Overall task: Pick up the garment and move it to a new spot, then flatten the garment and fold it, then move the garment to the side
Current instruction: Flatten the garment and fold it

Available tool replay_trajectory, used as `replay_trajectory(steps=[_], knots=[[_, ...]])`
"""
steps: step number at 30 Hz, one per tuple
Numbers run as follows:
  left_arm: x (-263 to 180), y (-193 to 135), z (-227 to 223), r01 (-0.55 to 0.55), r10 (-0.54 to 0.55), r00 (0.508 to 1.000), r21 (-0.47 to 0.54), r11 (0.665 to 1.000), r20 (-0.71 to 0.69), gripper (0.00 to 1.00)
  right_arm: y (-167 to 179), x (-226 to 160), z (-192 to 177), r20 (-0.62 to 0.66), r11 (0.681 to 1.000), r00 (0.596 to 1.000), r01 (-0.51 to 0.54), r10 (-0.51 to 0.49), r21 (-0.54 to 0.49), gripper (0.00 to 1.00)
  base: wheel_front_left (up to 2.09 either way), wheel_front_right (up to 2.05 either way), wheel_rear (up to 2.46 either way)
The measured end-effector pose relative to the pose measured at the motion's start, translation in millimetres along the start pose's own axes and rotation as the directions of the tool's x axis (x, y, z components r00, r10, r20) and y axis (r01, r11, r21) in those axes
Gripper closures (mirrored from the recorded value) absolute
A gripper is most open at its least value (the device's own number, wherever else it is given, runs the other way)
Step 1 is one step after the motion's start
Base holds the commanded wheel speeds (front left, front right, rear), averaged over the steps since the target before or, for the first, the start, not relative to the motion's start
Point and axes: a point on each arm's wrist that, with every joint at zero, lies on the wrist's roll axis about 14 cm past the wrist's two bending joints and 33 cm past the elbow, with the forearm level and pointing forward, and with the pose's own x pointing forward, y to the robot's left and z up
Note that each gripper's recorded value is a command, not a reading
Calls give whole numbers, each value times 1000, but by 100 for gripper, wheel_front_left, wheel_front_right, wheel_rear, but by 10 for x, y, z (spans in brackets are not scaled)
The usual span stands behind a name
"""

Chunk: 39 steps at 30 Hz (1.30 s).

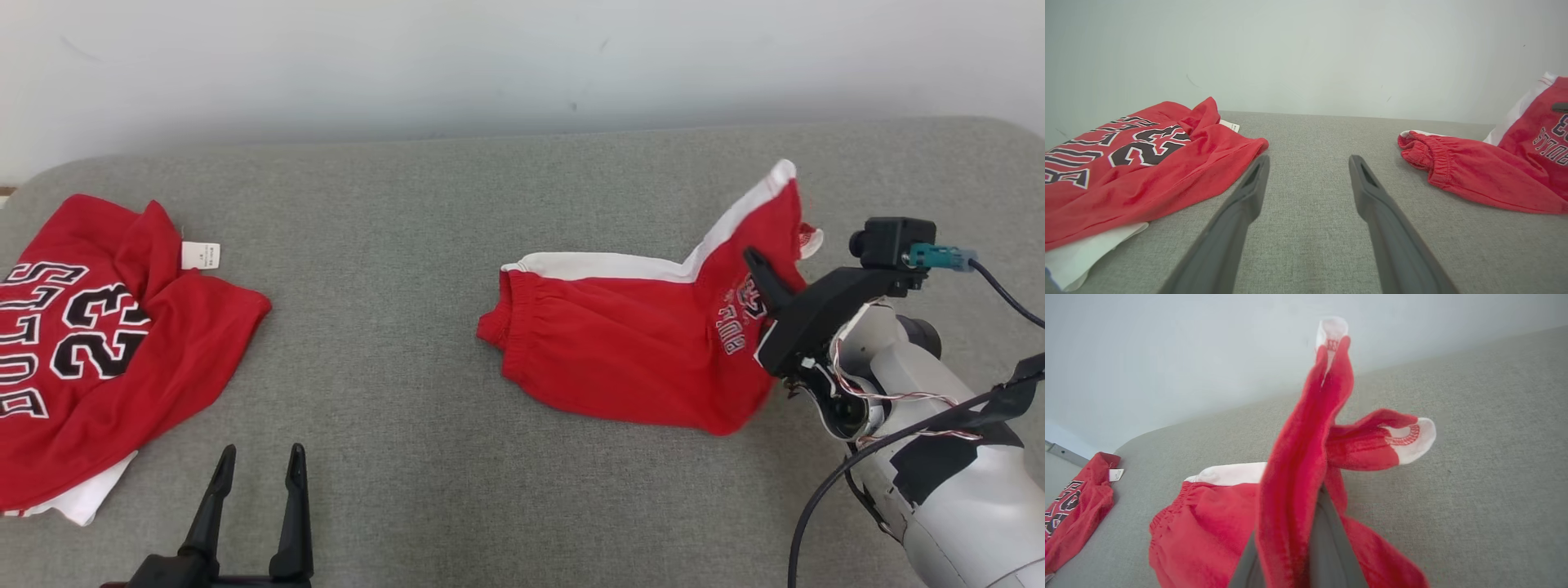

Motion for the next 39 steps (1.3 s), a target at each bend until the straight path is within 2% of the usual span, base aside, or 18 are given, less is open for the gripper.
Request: replay_trajectory(steps=[7,20,32,34,35,36,39], knots=[[-71,29,40,-13,13,1000,-15,1000,5,0,461,82,84,-4,990,991,-137,137,30,100,0,0,0],[-188,115,58,-51,51,999,-34,998,-2,0,1114,313,-58,-71,960,957,-277,280,46,100,0,0,0],[-179,65,28,-47,46,999,-56,997,-15,0,1240,533,-390,-161,967,954,-250,255,49,100,0,0,0],[-186,68,17,-49,48,999,-58,997,-19,0,1246,556,-431,-167,969,954,-245,249,46,60,0,0,0],[-189,79,14,-52,51,999,-57,997,-20,0,1254,561,-462,-173,969,953,-244,248,43,19,0,0,0],[-194,90,12,-55,54,998,-57,997,-22,0,1270,563,-484,-179,968,952,-247,250,38,0,0,0,0],[-209,117,14,-63,62,998,-54,997,-22,0,1315,557,-461,-164,966,952,-255,257,36,0,0,0,0]])
